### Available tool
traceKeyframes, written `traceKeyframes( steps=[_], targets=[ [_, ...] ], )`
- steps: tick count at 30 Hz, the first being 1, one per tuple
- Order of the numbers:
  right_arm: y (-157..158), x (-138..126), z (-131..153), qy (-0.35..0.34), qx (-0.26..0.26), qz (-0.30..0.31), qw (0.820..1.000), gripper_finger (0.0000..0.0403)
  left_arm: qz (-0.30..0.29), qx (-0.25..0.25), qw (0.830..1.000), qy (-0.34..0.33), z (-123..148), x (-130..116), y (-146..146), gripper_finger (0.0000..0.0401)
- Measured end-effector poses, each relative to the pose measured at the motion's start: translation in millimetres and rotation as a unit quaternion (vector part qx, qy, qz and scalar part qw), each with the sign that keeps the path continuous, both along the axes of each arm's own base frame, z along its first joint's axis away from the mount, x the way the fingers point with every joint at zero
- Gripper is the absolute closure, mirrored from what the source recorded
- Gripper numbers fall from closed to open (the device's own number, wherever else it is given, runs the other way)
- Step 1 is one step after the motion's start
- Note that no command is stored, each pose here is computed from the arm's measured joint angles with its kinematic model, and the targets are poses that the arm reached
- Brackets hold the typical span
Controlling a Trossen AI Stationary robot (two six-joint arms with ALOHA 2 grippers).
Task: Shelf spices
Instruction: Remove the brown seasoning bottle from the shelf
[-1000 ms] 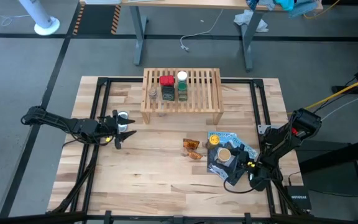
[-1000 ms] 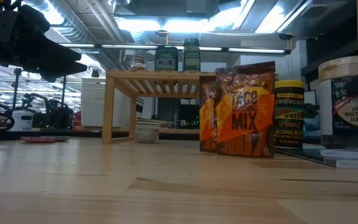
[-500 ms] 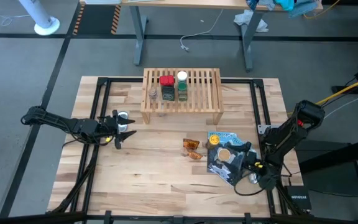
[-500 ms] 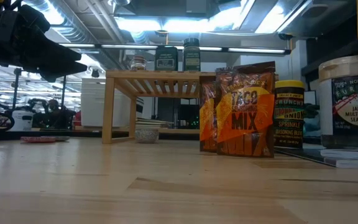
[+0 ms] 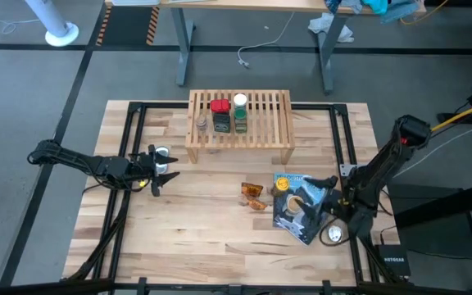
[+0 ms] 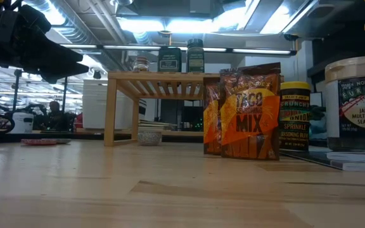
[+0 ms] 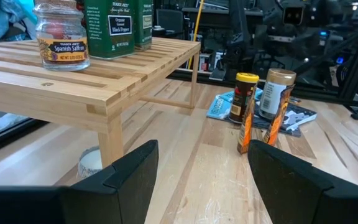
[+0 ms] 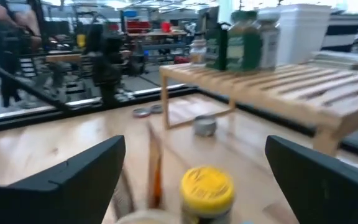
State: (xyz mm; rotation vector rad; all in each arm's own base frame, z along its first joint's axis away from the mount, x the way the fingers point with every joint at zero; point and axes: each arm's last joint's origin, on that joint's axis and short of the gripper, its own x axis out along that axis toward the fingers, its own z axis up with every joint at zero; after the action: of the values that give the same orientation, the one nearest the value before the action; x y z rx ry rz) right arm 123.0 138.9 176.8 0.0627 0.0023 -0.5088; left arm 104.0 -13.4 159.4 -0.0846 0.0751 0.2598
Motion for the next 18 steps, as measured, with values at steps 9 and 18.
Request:
traceKeyframes(
  steps=[9,18],
  targets=[
    [-33.2,23.6,48.5,-0.030,-0.049,0.099,0.993,0.0011,0.000,0.000,1.000,0.000,0.0,0.0,0.0,0.0160],
    [-58.4,26.9,73.3,-0.093,-0.091,0.080,0.988,0.0011,0.000,0.000,1.000,0.000,0.1,0.0,0.0,0.0160]
  ],
)
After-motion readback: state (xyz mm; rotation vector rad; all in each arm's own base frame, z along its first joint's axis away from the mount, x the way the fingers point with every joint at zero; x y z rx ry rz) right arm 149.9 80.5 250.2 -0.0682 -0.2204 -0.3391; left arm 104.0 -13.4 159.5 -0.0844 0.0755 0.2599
